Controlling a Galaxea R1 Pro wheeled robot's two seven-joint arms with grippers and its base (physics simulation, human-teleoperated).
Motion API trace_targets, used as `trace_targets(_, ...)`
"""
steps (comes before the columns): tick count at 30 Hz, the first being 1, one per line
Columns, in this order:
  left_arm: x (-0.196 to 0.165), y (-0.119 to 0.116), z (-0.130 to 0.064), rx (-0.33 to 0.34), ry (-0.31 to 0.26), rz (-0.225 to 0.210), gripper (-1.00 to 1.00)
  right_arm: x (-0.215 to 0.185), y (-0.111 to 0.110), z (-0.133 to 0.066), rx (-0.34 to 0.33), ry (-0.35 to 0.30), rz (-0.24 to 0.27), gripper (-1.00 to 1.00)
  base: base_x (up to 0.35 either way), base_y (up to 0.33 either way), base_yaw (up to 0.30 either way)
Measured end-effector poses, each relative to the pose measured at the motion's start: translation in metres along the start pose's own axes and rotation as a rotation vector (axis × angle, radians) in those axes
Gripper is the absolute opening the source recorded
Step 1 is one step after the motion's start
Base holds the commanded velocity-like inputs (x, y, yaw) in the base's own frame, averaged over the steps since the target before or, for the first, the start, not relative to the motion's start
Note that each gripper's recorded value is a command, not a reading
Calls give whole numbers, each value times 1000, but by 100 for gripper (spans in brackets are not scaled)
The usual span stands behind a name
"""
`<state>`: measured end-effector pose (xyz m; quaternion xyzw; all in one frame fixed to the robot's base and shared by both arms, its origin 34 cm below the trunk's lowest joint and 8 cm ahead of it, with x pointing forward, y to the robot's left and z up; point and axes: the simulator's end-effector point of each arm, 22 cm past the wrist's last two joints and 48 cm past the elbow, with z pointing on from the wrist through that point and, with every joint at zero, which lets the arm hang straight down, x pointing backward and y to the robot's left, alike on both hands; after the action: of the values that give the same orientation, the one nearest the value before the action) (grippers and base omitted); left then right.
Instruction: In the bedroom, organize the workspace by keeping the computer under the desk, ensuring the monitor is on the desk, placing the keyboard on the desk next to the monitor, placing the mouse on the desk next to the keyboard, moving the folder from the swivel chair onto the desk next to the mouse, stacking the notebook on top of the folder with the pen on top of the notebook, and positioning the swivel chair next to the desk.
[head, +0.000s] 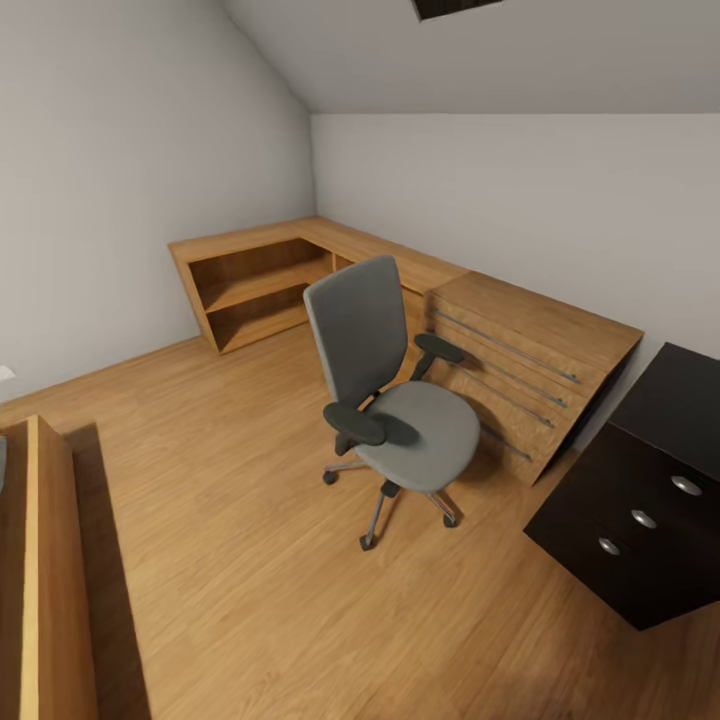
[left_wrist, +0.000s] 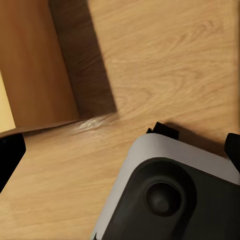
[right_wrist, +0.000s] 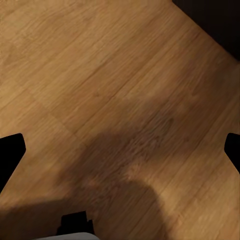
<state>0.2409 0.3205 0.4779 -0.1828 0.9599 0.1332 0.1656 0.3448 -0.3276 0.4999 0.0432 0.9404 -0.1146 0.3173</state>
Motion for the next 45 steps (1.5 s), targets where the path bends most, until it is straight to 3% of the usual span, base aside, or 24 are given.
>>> trace_targets(23,0,-1,0,6,-1,-1,100,5,-4,-2,5,10,-16,100,0,0,2)
trace_targets(45,0,-1,0,6,-1,-1,100,5,-4,-2,8,11,-9,100,0,0,260)
